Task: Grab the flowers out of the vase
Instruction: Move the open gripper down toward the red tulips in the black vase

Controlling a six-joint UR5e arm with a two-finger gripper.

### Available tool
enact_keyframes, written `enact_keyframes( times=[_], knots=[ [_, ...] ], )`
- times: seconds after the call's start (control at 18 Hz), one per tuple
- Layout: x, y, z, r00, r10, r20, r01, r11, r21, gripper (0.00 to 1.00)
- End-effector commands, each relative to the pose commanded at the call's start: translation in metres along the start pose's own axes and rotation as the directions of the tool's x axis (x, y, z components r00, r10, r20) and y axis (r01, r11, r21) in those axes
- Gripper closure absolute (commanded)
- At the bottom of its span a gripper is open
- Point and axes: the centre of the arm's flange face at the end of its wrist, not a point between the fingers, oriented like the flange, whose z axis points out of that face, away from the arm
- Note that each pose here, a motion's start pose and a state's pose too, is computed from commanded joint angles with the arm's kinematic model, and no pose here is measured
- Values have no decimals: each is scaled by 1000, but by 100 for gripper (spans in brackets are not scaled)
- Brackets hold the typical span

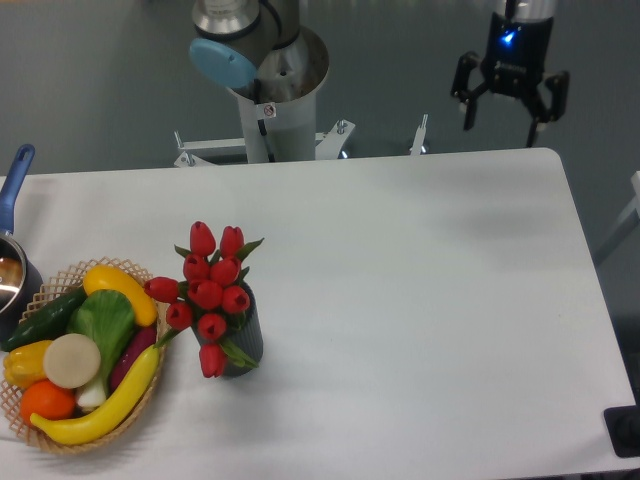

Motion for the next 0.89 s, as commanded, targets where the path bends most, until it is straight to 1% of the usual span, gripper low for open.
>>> enact_keyframes(
  times=[0.17, 0.22, 0.33, 0.44, 0.61, 0.72, 0.83, 0.89],
  knots=[
    [16, -9, 22, 999, -6, -43, 10, 996, 90, 0],
    [21, -15, 28, 999, 9, -53, -3, 994, 110, 0],
    [27, -27, 37, 998, 51, -43, -44, 989, 140, 0],
    [39, -40, 51, 996, 74, -49, -63, 979, 195, 0],
    [46, -58, 72, 990, 102, -93, -74, 961, 267, 0],
    [54, -76, 86, 984, 126, -128, -75, 936, 344, 0],
    [56, -84, 89, 983, 126, -136, -60, 911, 408, 0],
    [58, -87, 96, 980, 130, -153, -53, 901, 431, 0]
  ],
)
